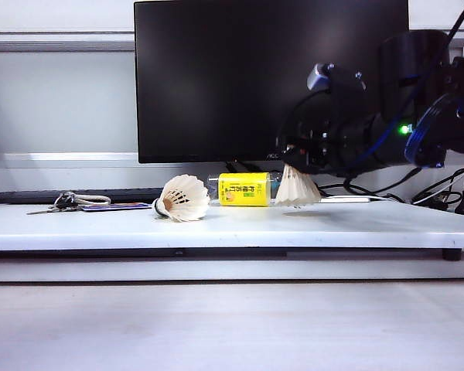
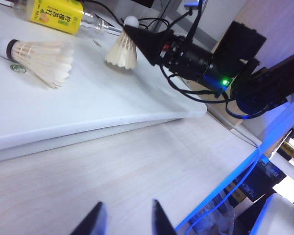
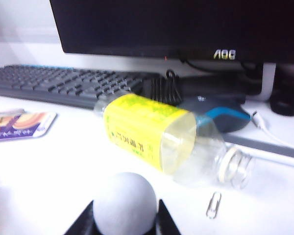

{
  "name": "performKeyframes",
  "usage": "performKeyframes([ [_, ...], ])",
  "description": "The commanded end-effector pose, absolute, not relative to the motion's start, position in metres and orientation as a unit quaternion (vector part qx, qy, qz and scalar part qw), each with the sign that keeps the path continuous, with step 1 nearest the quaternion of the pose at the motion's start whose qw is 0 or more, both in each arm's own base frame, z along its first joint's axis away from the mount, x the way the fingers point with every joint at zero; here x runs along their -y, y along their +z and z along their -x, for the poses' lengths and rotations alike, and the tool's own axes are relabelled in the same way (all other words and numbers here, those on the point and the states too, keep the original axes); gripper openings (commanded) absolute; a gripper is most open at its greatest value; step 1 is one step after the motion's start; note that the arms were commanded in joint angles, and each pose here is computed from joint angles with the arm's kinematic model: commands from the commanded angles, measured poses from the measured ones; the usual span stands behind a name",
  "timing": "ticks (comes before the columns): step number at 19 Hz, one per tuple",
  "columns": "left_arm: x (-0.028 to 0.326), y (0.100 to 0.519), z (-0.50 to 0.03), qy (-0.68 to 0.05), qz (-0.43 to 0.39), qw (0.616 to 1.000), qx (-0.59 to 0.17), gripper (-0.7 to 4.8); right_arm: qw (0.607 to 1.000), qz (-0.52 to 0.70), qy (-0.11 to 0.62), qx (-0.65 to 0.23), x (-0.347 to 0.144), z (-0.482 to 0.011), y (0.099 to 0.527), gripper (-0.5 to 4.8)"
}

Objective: Stack the badminton balls on the table vertically.

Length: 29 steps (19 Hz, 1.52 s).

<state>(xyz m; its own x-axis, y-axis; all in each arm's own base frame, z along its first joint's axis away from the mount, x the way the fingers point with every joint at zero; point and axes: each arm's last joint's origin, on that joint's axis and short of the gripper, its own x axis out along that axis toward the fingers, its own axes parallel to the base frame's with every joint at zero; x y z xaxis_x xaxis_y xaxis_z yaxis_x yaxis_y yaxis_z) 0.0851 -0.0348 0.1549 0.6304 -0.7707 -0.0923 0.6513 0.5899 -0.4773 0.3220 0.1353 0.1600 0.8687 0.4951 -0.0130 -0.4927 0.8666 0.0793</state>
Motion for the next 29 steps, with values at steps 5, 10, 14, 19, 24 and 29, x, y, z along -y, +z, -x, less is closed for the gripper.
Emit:
performKeyframes([
  [5,0.035,0.153,-0.085,-0.402,0.205,0.879,-0.153,1.30,0.966,-0.034,0.255,-0.023,-0.136,-0.322,0.158,1.64],
  [10,0.035,0.153,-0.085,-0.402,0.205,0.879,-0.153,1.30,0.966,-0.034,0.255,-0.021,-0.136,-0.322,0.158,2.23],
  [14,0.035,0.153,-0.085,-0.402,0.204,0.879,-0.153,1.30,0.966,-0.024,0.258,0.024,-0.136,-0.322,0.166,2.27],
  [19,0.035,0.157,-0.085,-0.408,0.188,0.884,-0.127,1.30,0.960,-0.033,0.260,0.099,-0.135,-0.319,0.187,2.35],
  [24,0.032,0.162,-0.089,-0.335,0.247,0.903,-0.109,1.30,0.929,-0.030,0.361,0.078,-0.139,-0.309,0.205,2.36],
  [29,0.031,0.159,-0.090,-0.307,0.283,0.899,-0.131,1.30,0.883,-0.045,0.407,-0.231,-0.160,-0.313,0.266,2.73],
])
